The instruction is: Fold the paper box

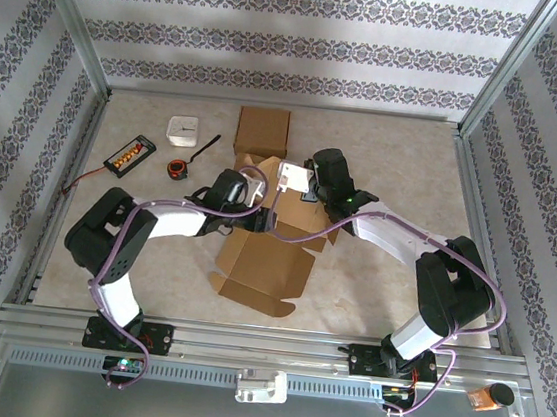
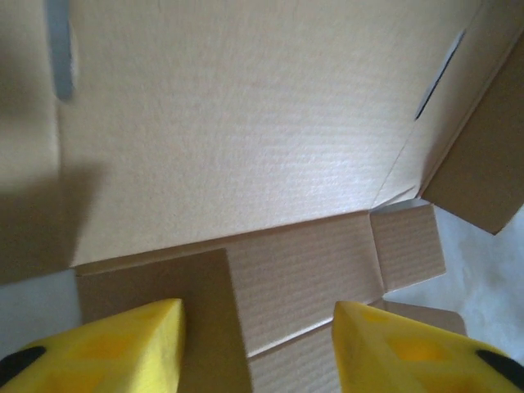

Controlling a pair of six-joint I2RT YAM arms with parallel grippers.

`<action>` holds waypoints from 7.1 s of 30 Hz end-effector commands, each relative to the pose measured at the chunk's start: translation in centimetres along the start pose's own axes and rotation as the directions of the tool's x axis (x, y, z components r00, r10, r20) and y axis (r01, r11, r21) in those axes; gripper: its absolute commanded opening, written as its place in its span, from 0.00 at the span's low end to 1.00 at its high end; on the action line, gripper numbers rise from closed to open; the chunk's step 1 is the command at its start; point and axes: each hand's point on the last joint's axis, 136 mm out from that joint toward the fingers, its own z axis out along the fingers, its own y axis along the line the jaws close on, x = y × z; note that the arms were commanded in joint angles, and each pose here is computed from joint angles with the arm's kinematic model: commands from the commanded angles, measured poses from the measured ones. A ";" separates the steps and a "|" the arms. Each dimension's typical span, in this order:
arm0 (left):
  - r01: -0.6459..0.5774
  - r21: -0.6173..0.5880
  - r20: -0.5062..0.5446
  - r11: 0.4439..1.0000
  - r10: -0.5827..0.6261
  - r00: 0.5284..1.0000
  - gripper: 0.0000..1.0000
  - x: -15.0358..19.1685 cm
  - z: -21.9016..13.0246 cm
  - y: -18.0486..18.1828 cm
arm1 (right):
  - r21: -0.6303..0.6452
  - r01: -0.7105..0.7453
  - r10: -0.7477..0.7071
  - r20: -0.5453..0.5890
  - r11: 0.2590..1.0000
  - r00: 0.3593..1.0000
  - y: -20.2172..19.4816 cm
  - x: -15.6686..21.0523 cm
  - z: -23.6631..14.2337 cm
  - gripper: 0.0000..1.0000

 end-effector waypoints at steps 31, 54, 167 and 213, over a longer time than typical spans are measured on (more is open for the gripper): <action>-0.002 0.122 0.039 0.993 -0.003 0.999 0.14 -8.6 -5.3 5.9 | 0.067 0.105 -0.103 -0.027 0.992 0.994 -0.3 -1.3 -0.9 0.12; -0.812 -0.166 0.253 0.560 0.820 0.514 0.00 -11.8 -3.2 3.4 | -0.534 -0.842 0.975 -0.216 -0.076 0.049 -12.5 -0.1 -7.8 0.86; -0.712 -0.117 0.208 0.693 0.718 0.665 0.00 -13.4 -1.1 -1.6 | -0.111 -0.653 0.623 -0.215 0.750 0.752 1.5 0.9 -5.9 0.13; -0.712 -0.179 0.274 0.679 0.730 0.627 0.00 -10.1 0.4 -4.6 | 0.000 -0.607 0.600 -0.152 0.795 0.785 -2.6 3.4 -8.8 0.94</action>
